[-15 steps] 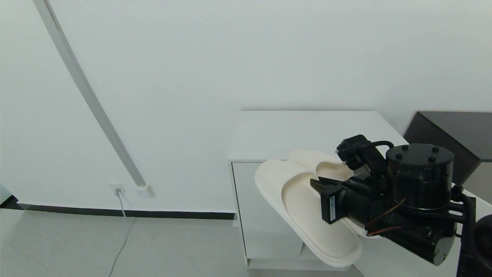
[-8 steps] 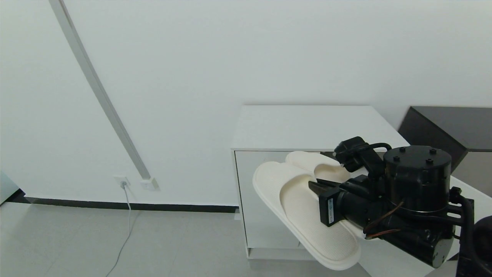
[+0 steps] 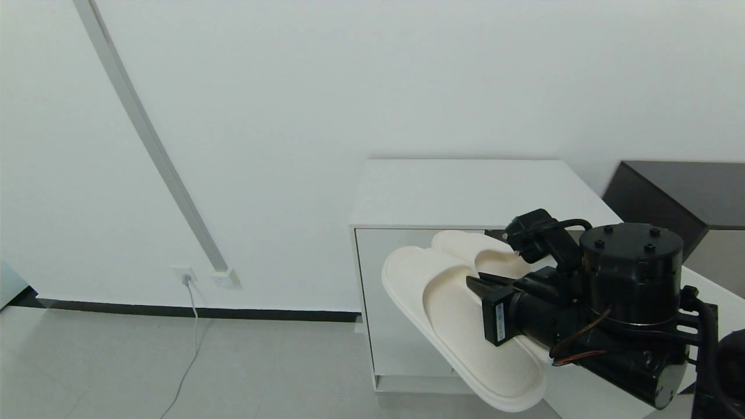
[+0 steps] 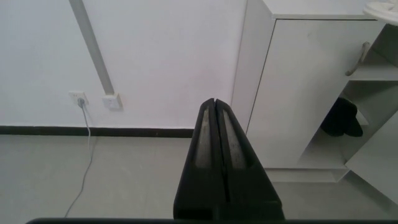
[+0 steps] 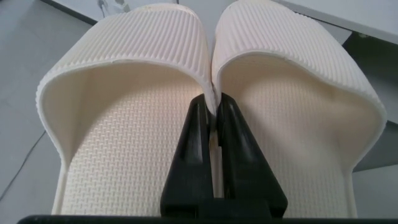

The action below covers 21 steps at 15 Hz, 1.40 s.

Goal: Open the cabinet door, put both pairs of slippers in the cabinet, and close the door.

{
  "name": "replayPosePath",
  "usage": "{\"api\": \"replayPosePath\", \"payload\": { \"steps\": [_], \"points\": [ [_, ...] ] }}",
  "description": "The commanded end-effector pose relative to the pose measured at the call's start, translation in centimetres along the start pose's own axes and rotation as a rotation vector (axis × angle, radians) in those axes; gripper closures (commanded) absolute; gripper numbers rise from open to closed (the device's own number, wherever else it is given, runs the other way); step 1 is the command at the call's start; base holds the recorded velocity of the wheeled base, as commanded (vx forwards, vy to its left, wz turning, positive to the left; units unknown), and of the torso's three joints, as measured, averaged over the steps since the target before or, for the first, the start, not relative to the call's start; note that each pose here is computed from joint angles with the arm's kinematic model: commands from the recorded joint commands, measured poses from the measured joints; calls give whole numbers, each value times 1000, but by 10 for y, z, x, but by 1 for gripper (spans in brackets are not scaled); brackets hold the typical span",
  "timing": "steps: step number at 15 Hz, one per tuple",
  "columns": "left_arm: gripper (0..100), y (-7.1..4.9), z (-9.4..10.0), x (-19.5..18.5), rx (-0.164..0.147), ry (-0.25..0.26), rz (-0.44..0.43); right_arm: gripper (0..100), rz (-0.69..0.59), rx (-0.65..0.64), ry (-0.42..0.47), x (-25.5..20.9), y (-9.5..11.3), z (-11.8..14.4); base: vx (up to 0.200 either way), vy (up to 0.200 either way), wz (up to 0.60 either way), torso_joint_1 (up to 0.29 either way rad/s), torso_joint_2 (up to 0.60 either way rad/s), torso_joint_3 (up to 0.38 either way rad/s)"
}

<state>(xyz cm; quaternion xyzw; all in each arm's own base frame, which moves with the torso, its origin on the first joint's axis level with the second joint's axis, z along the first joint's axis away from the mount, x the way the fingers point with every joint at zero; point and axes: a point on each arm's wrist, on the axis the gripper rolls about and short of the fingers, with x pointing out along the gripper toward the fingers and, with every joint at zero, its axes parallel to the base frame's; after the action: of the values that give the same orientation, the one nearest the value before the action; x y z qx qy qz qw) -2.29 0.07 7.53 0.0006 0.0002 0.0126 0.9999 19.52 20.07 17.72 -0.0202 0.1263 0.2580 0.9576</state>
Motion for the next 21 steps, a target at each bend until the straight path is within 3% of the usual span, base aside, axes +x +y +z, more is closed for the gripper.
{"api": "replayPosePath", "payload": {
  "steps": [1, 5, 21],
  "points": [
    [100, 0, 0, 0, 0, 1, 1, 100, 3, -2, 3, 1, 1, -1, 0, 0, 0, 0, 0, 0],
    [100, 0, 0, 0, 0, 1, 1, 100, 4, -1, 4, 1, 2, -1, 0, 0, 0, 0, 0, 0],
    [100, 0, 0, 0, -1, 1, 1, 100, 3, -6, 20, 2, 1, -6, 0, -200, 0, 4, 3, 4]
  ]
}}
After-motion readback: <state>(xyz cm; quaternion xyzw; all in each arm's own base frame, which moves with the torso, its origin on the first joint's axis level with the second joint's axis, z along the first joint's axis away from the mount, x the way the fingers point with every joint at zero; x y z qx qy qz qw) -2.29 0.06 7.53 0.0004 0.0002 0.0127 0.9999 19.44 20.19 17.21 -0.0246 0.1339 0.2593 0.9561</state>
